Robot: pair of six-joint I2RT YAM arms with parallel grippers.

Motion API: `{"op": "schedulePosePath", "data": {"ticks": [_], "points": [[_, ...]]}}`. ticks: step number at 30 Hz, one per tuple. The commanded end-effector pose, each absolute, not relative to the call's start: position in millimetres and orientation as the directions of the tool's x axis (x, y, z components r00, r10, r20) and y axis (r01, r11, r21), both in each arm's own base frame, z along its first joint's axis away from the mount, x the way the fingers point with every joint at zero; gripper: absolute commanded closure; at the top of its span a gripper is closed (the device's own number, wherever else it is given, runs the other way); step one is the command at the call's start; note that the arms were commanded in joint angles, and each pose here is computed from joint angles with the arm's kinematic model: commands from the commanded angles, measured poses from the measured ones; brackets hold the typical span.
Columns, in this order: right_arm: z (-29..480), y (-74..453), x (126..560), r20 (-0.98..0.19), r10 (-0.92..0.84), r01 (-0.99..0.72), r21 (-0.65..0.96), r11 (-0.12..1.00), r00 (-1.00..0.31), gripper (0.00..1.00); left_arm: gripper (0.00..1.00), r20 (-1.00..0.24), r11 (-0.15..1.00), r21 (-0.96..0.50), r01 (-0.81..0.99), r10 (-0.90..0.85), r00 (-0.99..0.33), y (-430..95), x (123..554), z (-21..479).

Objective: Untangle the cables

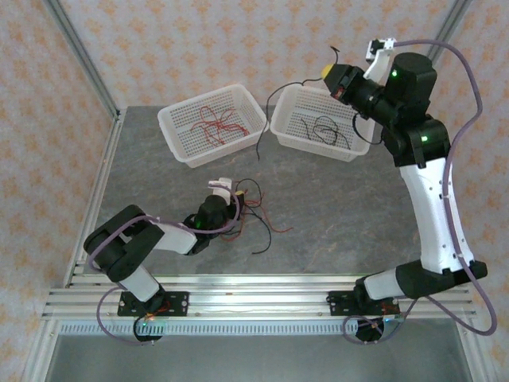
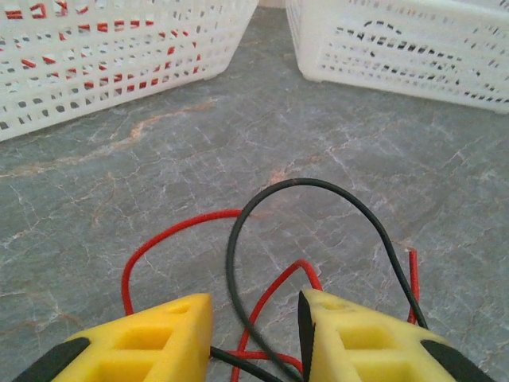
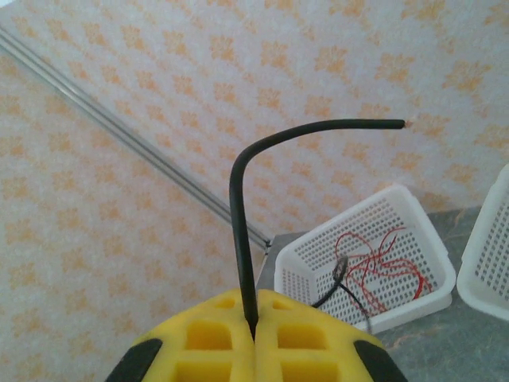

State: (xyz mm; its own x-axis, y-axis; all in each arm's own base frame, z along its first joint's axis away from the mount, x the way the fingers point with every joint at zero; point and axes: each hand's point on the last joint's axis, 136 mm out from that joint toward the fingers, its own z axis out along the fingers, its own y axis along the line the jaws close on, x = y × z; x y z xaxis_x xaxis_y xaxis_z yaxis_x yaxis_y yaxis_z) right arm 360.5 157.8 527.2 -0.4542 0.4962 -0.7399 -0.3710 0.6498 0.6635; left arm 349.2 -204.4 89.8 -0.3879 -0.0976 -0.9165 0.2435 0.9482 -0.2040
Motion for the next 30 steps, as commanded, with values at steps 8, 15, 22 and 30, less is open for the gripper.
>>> {"op": "schedulePosePath", "data": {"ticks": [8, 15, 22, 30], "points": [[544, 133, 402, -0.800, 0.485, -0.370, 0.596, 0.713, -0.355, 1.00, 0.46, -0.920, 0.916, -0.290, 0.276, -0.188, -0.343, -204, 340, 124], [524, 93, 454, -0.843, 0.460, -0.271, 0.528, 0.805, -0.278, 1.00, 0.26, -0.931, 0.900, -0.286, 0.328, -0.180, -0.318, -214, 333, 165], [480, 83, 503, -0.874, 0.386, -0.226, 0.457, 0.860, -0.297, 1.00, 0.23, -0.941, 0.900, -0.282, 0.333, -0.192, -0.279, -211, 322, 210], [456, 76, 541, -0.899, 0.330, -0.187, 0.391, 0.901, -0.289, 1.00, 0.23, -0.944, 0.902, -0.293, 0.317, -0.219, -0.247, -197, 304, 251]]}}
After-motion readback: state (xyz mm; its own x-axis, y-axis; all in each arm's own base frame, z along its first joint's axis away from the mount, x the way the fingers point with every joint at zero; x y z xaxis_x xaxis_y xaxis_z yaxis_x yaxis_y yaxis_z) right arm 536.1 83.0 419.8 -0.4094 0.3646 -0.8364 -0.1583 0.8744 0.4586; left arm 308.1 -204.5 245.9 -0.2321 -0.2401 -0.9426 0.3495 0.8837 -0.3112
